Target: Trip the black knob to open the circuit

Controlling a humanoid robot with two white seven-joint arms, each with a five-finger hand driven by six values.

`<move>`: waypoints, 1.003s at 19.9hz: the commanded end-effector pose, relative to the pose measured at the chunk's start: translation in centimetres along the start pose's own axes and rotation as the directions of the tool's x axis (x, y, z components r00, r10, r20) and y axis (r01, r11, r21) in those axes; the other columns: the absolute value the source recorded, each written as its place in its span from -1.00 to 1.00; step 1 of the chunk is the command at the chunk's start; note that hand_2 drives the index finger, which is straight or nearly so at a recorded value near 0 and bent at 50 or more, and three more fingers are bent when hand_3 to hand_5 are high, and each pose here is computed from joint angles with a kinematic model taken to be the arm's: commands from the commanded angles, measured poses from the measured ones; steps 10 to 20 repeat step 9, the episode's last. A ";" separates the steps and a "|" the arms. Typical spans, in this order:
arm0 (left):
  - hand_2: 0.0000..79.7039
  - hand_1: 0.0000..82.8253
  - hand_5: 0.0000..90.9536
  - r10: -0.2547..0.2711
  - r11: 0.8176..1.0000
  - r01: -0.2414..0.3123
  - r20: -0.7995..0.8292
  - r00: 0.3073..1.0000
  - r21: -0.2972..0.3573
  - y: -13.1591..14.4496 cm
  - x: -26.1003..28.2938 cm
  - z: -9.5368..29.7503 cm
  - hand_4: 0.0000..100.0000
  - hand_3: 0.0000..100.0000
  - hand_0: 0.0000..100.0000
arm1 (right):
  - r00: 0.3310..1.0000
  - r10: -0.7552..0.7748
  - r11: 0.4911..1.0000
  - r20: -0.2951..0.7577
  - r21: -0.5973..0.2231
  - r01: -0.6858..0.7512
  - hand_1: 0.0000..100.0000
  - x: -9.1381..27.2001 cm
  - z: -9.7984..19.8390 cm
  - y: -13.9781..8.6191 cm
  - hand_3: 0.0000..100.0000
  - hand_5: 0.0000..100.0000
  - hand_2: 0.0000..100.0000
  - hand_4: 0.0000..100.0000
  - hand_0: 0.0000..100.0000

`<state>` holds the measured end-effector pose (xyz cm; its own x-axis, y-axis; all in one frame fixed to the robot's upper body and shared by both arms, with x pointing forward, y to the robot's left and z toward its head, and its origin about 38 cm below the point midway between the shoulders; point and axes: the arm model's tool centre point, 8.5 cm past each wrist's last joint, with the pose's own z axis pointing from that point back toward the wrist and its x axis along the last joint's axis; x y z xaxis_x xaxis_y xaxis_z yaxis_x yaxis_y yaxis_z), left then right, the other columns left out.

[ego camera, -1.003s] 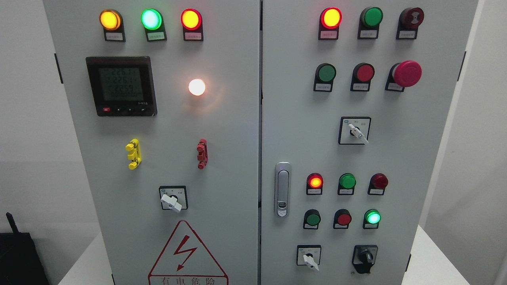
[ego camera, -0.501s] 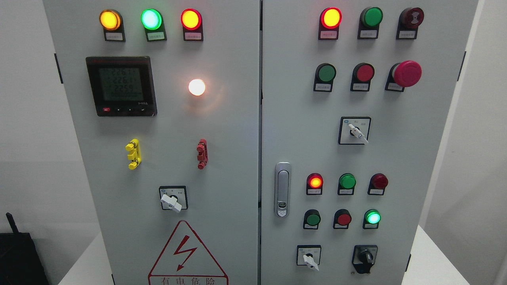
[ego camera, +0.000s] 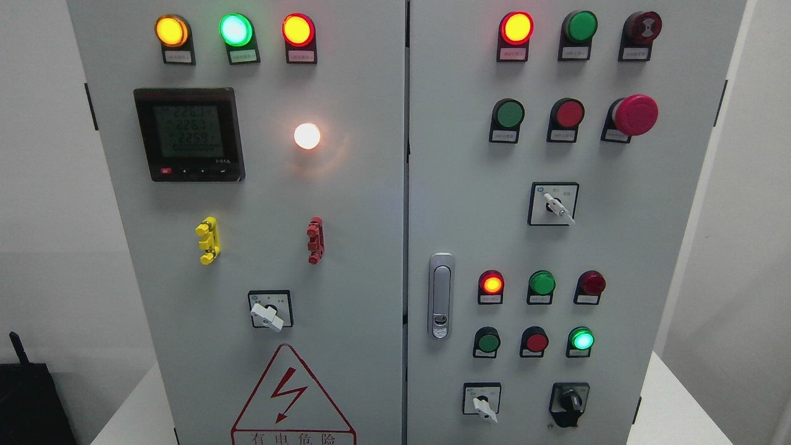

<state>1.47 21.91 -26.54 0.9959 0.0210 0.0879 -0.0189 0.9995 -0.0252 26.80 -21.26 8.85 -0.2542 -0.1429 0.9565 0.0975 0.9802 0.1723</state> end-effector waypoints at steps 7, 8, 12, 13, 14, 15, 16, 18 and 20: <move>-1.00 -0.06 -1.00 0.003 1.000 -0.003 0.000 1.000 0.000 0.0 0.0 0.0 -1.00 -1.00 -0.76 | 0.998 -0.011 1.000 0.057 0.018 0.010 -1.00 1.6 -0.4 0.2 -0.92 -1.00 -1.00 -1.00 -0.92; -1.00 -0.06 -1.00 0.003 1.000 -0.003 -0.002 1.000 0.000 0.0 0.0 0.0 -1.00 -1.00 -0.76 | 0.998 -0.012 1.000 0.060 0.019 0.011 -1.00 1.7 -0.4 0.3 -0.93 -1.00 -1.00 -1.00 -0.92; -1.00 -0.06 -1.00 0.003 1.000 -0.003 -0.002 1.000 0.000 0.0 0.0 0.0 -1.00 -1.00 -0.76 | 0.998 -0.012 1.000 0.062 0.019 0.011 -1.00 1.8 -0.4 0.3 -0.93 -1.00 -1.00 -1.00 -0.92; -1.00 -0.06 -1.00 0.003 1.000 -0.003 -0.002 1.000 0.000 0.0 0.0 0.0 -1.00 -1.00 -0.76 | 0.998 -0.012 1.000 0.062 0.019 0.011 -1.00 1.8 -0.4 0.3 -0.93 -1.00 -1.00 -1.00 -0.92; -1.00 -0.06 -1.00 0.003 1.000 -0.003 -0.002 1.000 0.000 0.0 0.0 0.0 -1.00 -1.00 -0.76 | 0.998 -0.012 1.000 0.062 0.019 0.011 -1.00 1.8 -0.4 0.3 -0.93 -1.00 -1.00 -1.00 -0.92; -1.00 -0.06 -1.00 0.003 1.000 -0.003 -0.002 1.000 0.000 0.0 0.0 0.0 -1.00 -1.00 -0.76 | 0.998 -0.012 1.000 0.062 0.019 0.011 -1.00 1.8 -0.4 0.3 -0.93 -1.00 -1.00 -1.00 -0.92; -1.00 -0.06 -1.00 0.003 1.000 -0.003 -0.002 1.000 0.000 0.0 0.0 0.0 -1.00 -1.00 -0.76 | 0.998 -0.012 1.000 0.062 0.019 0.011 -1.00 1.8 -0.4 0.3 -0.93 -1.00 -1.00 -1.00 -0.92; -1.00 -0.06 -1.00 0.003 1.000 -0.003 -0.002 1.000 0.000 0.0 0.0 0.0 -1.00 -1.00 -0.76 | 0.998 -0.012 1.000 0.062 0.019 0.011 -1.00 1.8 -0.4 0.3 -0.93 -1.00 -1.00 -1.00 -0.92; -1.00 -0.06 -1.00 0.003 1.000 -0.003 -0.002 1.000 0.000 0.0 0.0 0.0 -1.00 -1.00 -0.76 | 0.998 -0.012 1.000 0.062 0.019 0.011 -1.00 1.8 -0.4 0.3 -0.93 -1.00 -1.00 -1.00 -0.92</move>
